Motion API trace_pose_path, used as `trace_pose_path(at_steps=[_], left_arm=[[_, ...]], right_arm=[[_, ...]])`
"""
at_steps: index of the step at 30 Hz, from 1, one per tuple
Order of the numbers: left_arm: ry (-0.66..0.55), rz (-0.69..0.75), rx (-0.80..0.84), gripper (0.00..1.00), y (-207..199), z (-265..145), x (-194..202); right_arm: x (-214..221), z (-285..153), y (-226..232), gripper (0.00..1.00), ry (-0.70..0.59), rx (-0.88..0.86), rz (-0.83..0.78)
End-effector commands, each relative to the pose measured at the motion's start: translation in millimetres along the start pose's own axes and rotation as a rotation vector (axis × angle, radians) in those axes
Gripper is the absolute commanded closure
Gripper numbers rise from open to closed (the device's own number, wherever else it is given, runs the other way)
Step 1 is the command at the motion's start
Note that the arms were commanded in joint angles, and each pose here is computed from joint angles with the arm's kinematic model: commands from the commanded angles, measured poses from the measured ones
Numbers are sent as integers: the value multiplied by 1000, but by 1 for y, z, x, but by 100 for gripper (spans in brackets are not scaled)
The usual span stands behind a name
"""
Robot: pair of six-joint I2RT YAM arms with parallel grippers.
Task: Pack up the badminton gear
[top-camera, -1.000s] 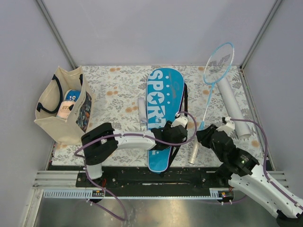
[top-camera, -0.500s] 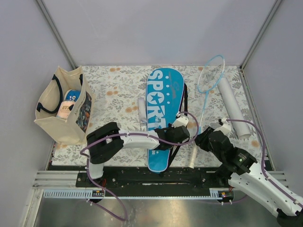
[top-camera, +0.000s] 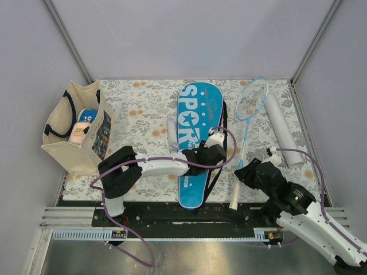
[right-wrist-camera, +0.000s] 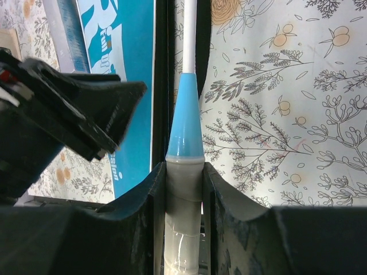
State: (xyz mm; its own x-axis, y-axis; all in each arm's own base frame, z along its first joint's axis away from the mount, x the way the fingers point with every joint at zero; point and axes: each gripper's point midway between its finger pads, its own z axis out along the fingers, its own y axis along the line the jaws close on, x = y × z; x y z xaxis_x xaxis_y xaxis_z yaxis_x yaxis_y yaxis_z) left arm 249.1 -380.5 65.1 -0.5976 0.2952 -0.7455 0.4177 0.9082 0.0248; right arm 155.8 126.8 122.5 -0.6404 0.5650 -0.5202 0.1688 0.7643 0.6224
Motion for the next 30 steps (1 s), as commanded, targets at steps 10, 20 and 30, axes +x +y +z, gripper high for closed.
trace_pose_path(at_steps=[10,20,30], left_arm=[[-12,99,-67,36,-13,-28,25],[21,198,-152,36,-7,-17,45],[-23,172,-117,100,-13,-22,25]], right_arm=[[-30,-18,17,100,-118,-78,51],[-30,-17,17,100,-125,-83,67],[-20,-8,24,100,-77,-102,59]])
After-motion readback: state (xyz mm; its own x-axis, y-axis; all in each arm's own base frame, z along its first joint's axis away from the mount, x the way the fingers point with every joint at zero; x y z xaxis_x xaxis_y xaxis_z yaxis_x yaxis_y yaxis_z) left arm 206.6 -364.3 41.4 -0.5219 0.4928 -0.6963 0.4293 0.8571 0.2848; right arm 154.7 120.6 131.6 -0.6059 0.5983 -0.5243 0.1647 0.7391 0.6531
